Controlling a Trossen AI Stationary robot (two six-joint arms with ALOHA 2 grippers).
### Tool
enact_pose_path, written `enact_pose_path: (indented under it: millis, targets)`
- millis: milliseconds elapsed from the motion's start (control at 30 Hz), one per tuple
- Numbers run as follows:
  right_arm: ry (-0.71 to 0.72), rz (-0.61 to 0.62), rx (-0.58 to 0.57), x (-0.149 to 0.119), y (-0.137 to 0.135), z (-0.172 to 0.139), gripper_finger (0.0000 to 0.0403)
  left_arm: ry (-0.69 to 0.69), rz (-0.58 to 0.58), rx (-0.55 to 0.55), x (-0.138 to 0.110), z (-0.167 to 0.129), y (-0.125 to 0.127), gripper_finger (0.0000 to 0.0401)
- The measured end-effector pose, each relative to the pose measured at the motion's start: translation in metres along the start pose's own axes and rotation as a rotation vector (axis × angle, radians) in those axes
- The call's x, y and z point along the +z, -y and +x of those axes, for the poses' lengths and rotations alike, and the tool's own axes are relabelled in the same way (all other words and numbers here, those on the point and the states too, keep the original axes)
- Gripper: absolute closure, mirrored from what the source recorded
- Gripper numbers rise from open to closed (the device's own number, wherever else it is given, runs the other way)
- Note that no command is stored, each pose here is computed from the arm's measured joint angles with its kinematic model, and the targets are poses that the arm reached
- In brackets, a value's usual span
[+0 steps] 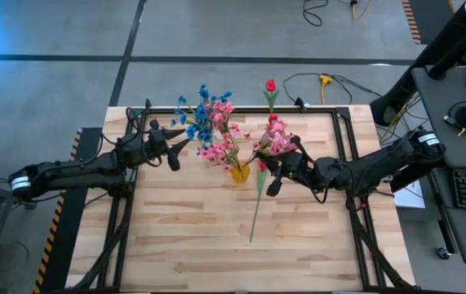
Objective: Sort flowers into vase by color
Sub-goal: Put the pink flowers into the yellow vase
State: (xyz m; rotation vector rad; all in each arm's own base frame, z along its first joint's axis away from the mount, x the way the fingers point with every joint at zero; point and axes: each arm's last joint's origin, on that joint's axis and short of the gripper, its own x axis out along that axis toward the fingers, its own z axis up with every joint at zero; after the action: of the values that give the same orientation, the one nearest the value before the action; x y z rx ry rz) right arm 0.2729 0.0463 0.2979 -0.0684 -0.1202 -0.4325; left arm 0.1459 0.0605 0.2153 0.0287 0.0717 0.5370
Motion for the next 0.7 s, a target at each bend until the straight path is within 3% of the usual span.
enact_pose_path:
  millis: [700]
  targets:
    - [-0.001,-0.014,0.001,-0.0019,-0.0012,0.0011,0.039,0.0,0.0,0.0,0.0,0.0001,0.0,0.0234]
